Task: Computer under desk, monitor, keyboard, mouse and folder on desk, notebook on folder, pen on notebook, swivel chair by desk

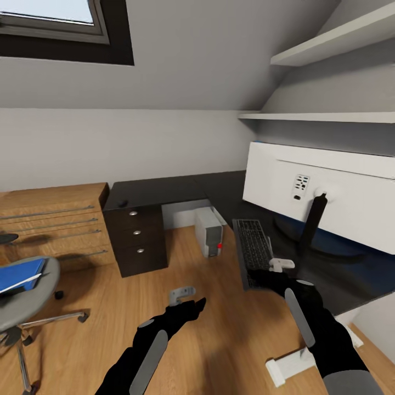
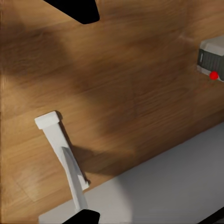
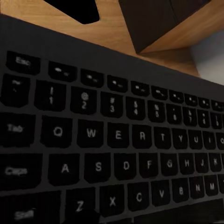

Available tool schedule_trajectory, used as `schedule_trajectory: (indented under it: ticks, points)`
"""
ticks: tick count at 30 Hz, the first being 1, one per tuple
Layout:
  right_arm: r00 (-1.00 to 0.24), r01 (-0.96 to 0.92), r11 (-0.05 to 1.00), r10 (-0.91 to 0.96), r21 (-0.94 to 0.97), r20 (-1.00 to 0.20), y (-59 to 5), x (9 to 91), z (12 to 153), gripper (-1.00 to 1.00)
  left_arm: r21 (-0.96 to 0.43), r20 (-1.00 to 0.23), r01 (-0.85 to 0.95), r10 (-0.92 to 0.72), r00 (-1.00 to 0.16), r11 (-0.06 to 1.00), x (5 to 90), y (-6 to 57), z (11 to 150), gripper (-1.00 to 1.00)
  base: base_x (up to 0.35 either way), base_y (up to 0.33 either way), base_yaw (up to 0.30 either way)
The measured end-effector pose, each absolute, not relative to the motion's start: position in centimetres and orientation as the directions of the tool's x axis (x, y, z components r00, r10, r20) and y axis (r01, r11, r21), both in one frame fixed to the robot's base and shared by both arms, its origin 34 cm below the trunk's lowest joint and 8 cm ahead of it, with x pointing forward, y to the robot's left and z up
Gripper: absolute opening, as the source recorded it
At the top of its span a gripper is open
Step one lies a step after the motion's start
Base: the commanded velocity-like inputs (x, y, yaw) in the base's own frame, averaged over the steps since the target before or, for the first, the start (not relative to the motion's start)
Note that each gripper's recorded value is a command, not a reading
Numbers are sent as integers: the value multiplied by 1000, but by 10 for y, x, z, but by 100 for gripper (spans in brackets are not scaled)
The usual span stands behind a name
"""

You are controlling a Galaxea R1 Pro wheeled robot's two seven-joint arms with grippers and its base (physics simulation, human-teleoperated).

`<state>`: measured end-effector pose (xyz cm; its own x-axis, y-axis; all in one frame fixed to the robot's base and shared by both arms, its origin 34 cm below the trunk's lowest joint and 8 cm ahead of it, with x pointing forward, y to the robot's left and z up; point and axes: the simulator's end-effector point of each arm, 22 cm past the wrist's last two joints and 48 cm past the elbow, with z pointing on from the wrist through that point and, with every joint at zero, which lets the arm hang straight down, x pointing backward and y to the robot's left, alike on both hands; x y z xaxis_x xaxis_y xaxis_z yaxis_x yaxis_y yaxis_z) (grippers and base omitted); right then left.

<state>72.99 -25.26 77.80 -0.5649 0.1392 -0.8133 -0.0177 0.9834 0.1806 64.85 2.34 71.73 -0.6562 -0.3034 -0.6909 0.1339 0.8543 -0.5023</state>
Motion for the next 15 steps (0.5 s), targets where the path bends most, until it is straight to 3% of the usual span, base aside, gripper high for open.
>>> schedule_trajectory:
  ticks: [5,11,15]
  points:
    - [-565,-18,983,139,181,-813,-253,730,778,100,-502,-691,134,-303,-656,855,649,24,717,100,-308,-80,0]
    - [-565,-18,983,139,181,-813,-253,730,778,100,-501,-692,134,-303,-655,855,648,24,718,100,-104,-275,0]
    - [-565,-18,983,139,181,-813,-253,730,778,100,-501,-692,135,-303,-656,855,648,24,718,100,-150,-132,0]
